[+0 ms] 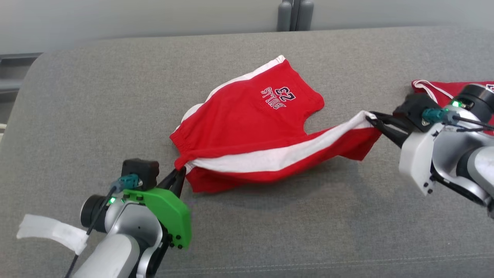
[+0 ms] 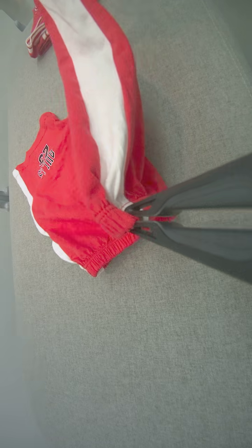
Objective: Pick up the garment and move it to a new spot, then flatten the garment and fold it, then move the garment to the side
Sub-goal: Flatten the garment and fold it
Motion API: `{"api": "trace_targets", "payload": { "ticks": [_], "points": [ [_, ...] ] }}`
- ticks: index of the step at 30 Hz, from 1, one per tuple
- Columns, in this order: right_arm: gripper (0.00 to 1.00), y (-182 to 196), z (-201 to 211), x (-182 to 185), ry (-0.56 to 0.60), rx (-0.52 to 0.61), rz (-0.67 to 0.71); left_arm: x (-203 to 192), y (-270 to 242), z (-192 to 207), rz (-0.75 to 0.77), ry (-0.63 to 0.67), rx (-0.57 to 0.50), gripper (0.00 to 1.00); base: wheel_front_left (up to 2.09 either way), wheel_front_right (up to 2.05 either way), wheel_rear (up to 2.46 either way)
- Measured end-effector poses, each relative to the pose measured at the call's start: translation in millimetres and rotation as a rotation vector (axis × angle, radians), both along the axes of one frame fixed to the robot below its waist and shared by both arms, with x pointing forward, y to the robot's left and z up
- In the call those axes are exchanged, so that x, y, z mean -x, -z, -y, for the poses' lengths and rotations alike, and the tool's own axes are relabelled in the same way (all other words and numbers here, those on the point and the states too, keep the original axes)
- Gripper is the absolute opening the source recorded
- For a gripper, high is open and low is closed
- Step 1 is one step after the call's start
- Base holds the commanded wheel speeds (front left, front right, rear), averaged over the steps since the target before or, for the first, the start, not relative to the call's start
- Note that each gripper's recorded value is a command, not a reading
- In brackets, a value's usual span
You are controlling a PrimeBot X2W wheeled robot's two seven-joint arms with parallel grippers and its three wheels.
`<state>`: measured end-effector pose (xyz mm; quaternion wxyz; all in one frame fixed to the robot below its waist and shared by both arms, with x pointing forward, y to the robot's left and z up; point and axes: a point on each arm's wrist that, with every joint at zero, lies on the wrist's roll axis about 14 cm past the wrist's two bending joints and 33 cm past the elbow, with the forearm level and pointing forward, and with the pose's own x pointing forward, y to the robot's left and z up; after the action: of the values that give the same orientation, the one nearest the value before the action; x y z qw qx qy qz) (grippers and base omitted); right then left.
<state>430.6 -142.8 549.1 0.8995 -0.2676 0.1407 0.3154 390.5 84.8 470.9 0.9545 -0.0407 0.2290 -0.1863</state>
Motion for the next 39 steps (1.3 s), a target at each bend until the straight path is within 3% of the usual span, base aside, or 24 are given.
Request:
{"api": "trace_targets", "payload": {
  "ticks": [9,24,31,39],
  "points": [
    [0.00,10.7,-19.1,-67.6,-0.048,0.071,0.001,-48.4,-2.5,5.6,0.019,-0.011,0.020,0.00,0.00,0.00,0.00],
    [0.00,17.3,-55.6,-159.5,-0.115,0.135,0.056,-98.8,15.0,-22.1,0.011,-0.103,-0.006,0.00,0.00,0.00,0.00],
    [0.00,24.6,-63.3,-190.3,-0.102,0.140,0.078,-115.0,21.9,-23.2,0.007,-0.128,0.003,0.00,0.00,0.00,0.00],
    [0.00,59.7,-67.7,-205.5,-0.089,0.155,0.024,-127.3,39.4,-27.3,-0.020,-0.145,-0.006,0.00,0.00,0.00,0.00]
  ]
}}
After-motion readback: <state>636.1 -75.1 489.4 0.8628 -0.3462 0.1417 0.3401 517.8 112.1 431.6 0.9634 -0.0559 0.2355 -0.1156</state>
